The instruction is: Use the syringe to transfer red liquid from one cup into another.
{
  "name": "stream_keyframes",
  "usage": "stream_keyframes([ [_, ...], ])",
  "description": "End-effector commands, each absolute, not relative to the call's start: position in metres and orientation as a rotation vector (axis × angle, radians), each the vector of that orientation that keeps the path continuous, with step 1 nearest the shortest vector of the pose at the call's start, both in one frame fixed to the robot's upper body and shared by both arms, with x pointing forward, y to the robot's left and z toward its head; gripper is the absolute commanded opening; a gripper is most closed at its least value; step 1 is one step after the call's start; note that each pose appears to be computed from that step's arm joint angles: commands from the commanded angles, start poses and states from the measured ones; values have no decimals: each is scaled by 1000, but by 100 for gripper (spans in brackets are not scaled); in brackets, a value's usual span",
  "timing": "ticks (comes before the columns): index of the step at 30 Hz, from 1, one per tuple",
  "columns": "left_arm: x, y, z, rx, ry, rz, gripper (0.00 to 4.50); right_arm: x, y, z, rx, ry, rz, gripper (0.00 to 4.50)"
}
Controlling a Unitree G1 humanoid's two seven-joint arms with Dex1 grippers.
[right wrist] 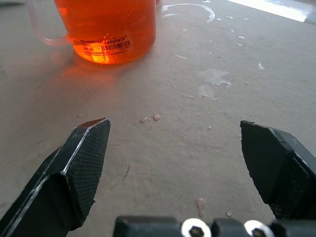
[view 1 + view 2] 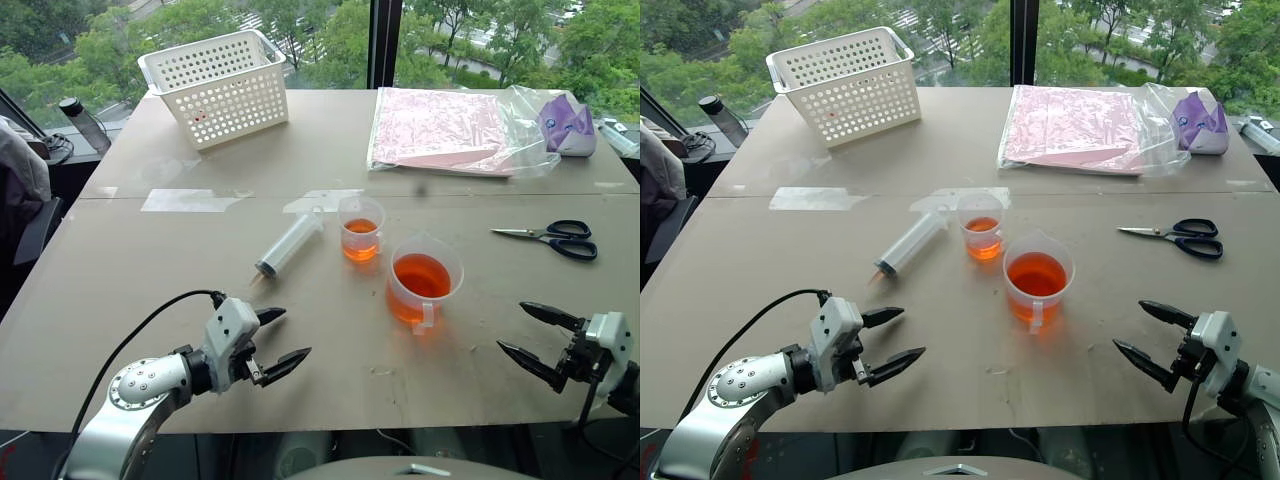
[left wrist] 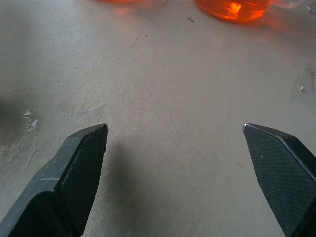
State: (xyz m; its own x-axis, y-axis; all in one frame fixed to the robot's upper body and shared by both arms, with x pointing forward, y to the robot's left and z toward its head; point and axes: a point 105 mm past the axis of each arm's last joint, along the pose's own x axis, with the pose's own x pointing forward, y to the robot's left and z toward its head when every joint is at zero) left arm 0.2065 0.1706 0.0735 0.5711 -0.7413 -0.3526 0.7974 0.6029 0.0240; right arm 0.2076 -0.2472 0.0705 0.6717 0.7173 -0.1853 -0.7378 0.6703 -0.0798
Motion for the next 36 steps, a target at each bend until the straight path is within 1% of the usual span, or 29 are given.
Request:
stream_keyframes([
  [1,207,168,79,207,305,-925,446,208,-251,80,-174,119,828,450],
  [5,206,163,81,197,308,-940,446,207,-253,81,-171,123,833,450],
  [9,205,161,81,195,306,-934,446,202,-246,74,-170,153,880,450],
  [13,205,162,80,197,309,-931,446,208,-248,79,-169,129,859,450],
  [17,205,163,78,193,311,-930,446,209,-250,80,-173,129,859,450],
  [21,209,167,76,222,314,-922,446,213,-252,83,-185,111,839,450],
  [23,215,173,78,234,307,-899,446,214,-254,87,-186,100,827,450],
  [27,230,186,94,270,282,-867,446,218,-258,106,-196,95,831,450],
  [29,239,200,103,286,311,-847,446,220,-253,126,-186,106,862,450],
  [31,247,214,119,274,313,-836,446,226,-245,153,-183,44,883,450],
  [34,259,223,143,246,303,-824,446,229,-232,180,-172,-16,914,450],
  [36,268,224,166,252,285,-819,446,226,-213,199,-147,-35,995,450],
])
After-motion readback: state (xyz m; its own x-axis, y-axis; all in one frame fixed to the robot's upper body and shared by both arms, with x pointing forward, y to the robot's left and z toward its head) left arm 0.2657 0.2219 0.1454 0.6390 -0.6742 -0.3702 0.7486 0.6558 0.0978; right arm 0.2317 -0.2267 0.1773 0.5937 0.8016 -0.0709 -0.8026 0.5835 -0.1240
